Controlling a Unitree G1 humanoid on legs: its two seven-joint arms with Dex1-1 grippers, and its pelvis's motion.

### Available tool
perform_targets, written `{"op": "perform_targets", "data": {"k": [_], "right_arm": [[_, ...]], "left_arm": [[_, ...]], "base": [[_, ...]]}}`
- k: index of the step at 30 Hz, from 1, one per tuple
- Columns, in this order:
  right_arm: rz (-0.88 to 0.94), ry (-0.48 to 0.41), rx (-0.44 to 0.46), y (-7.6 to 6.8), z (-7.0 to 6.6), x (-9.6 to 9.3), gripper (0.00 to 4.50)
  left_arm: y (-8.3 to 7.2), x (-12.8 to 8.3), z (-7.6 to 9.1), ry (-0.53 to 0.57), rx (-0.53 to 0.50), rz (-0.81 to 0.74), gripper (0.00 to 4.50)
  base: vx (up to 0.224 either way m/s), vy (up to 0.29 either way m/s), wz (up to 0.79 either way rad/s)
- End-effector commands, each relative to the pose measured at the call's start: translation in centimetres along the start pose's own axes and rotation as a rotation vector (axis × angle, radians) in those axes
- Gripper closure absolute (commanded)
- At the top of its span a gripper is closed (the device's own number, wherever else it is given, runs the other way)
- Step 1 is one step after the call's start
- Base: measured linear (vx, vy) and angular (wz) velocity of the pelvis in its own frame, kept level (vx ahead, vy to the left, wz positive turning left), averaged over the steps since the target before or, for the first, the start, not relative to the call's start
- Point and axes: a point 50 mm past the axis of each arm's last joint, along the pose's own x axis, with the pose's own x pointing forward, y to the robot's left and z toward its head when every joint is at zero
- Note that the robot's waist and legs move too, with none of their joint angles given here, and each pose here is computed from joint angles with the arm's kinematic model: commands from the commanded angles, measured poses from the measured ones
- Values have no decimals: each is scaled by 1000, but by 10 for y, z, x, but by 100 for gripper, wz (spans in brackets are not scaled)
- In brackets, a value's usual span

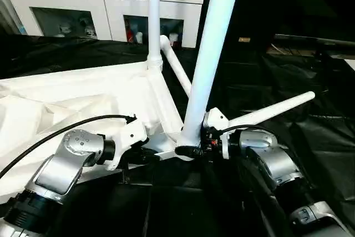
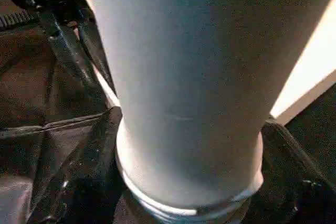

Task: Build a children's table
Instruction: Rotate leg to tighten

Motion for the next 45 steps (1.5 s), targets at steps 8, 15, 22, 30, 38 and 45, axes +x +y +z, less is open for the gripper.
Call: {"op": "perform_targets", "data": {"k": [8,15,22,30,38,45], "right_arm": [[-244,9,183,1,-26,21,174],[-545,53,355,-4,-33,54,174],[-545,64,370,5,-26,76,174],[-514,-20,394,0,-18,73,104],[-465,-93,239,-15,-1,51,45],[-236,-72,58,-15,4,20,45]], "left_arm": [[1,25,6,-47,-46,117,450],[11,64,12,-30,-223,369,450],[9,82,25,-27,-244,415,450],[12,73,18,-10,-216,414,450],[8,59,11,11,-119,292,450],[1,35,5,-8,-25,127,450]], "base": [[0,0,0],[0,0,0],[0,0,0],[0,0,0],[0,0,0],[8,-1,0]]}}
